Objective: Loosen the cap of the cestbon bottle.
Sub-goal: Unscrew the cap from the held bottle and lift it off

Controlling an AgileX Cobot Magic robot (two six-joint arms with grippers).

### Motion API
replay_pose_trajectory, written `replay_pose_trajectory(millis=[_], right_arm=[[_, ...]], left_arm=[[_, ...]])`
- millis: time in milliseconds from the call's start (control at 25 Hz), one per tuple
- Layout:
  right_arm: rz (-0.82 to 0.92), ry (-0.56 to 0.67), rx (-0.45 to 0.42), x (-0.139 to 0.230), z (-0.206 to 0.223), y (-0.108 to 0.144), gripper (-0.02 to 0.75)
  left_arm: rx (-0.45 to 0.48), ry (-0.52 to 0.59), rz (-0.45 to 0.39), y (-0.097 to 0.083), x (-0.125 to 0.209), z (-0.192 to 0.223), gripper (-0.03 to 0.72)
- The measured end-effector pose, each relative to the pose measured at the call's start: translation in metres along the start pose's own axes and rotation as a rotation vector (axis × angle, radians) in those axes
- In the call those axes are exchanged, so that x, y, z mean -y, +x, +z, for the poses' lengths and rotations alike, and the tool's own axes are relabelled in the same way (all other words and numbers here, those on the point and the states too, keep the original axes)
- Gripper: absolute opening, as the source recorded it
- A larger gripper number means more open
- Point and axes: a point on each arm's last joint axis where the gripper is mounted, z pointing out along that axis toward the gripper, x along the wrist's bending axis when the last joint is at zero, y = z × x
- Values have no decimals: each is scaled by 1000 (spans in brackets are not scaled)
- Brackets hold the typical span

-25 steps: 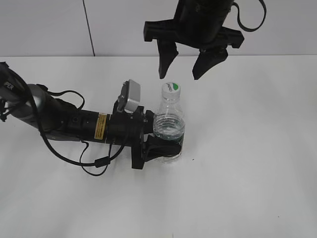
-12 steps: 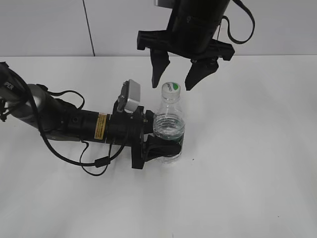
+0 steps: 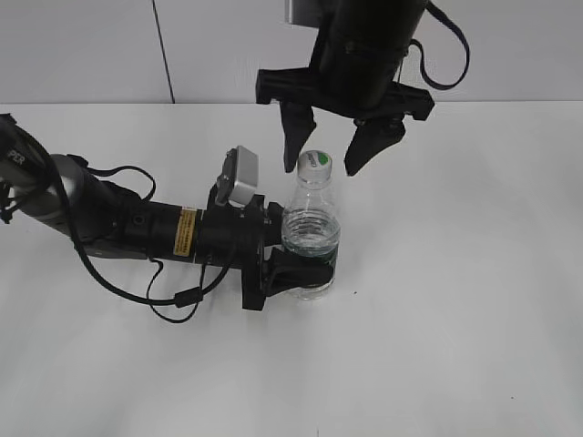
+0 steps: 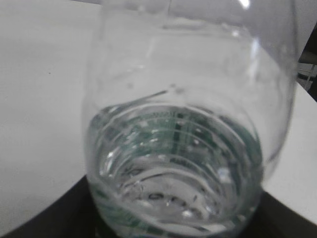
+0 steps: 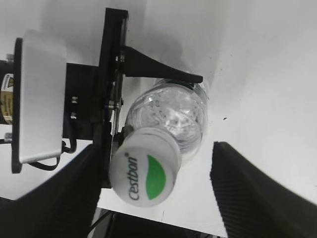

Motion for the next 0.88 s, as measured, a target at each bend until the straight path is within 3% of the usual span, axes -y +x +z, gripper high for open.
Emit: replay_pose_trajectory(millis=[280, 600, 880], right_arm=[[0, 10, 7, 1, 3, -1, 509], [2, 9, 1, 1, 3, -1, 306], [-79, 8, 0, 1, 3, -1, 306]], left_arm=[[0, 0, 0, 0, 0, 0, 415], [-3, 0, -1, 0, 0, 0, 415], [-4, -1, -5, 0, 0, 0, 415]])
